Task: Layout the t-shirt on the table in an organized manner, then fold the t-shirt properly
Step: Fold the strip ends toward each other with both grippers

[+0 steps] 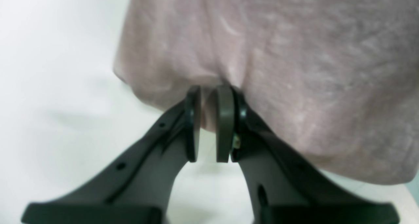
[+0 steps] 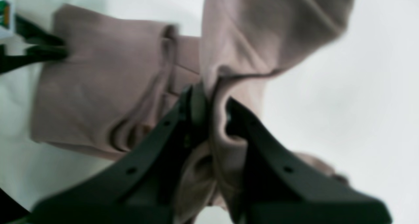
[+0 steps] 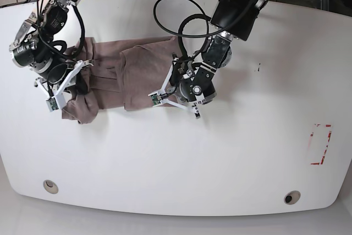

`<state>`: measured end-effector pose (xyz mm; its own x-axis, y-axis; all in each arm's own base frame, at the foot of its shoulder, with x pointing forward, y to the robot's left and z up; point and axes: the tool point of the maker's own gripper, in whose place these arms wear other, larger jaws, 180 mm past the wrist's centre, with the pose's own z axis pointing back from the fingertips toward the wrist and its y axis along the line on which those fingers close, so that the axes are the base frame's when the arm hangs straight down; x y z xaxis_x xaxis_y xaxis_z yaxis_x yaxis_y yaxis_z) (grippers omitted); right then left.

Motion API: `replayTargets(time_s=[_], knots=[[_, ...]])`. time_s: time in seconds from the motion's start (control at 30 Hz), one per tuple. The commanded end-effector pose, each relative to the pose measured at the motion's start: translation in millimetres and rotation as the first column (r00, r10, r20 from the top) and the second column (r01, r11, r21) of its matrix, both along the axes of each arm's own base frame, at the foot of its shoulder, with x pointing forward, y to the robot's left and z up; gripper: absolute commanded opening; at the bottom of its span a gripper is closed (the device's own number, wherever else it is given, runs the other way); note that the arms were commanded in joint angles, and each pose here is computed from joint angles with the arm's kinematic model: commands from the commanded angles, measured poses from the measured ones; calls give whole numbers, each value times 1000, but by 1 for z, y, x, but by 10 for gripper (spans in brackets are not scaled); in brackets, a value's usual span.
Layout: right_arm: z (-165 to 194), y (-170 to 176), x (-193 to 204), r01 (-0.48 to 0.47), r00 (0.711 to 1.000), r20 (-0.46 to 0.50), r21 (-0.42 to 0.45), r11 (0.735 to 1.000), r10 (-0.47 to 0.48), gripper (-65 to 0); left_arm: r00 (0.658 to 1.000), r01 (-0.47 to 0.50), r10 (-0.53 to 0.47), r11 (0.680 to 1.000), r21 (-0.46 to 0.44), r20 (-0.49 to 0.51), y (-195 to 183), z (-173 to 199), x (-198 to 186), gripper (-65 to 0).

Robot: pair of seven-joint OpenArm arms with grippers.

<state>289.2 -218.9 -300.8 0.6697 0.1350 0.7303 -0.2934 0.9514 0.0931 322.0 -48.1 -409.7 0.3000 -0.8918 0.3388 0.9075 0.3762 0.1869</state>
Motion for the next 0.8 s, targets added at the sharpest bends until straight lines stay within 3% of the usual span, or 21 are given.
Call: replayTargets(time_s=[0.0, 0.5, 0.77], knots=[[15, 10, 9, -23, 998, 65, 16, 1000, 22, -633, 999, -4, 4, 1000, 8, 43, 2, 12, 13, -587], [5, 97, 2, -157, 987, 66, 161, 975, 148, -633, 998, 11, -7, 998, -62, 61, -10, 16, 15, -587], [5, 113, 3, -164, 986, 71, 201, 966, 152, -633, 998, 6, -2, 997, -73, 64, -10, 20, 15, -587]])
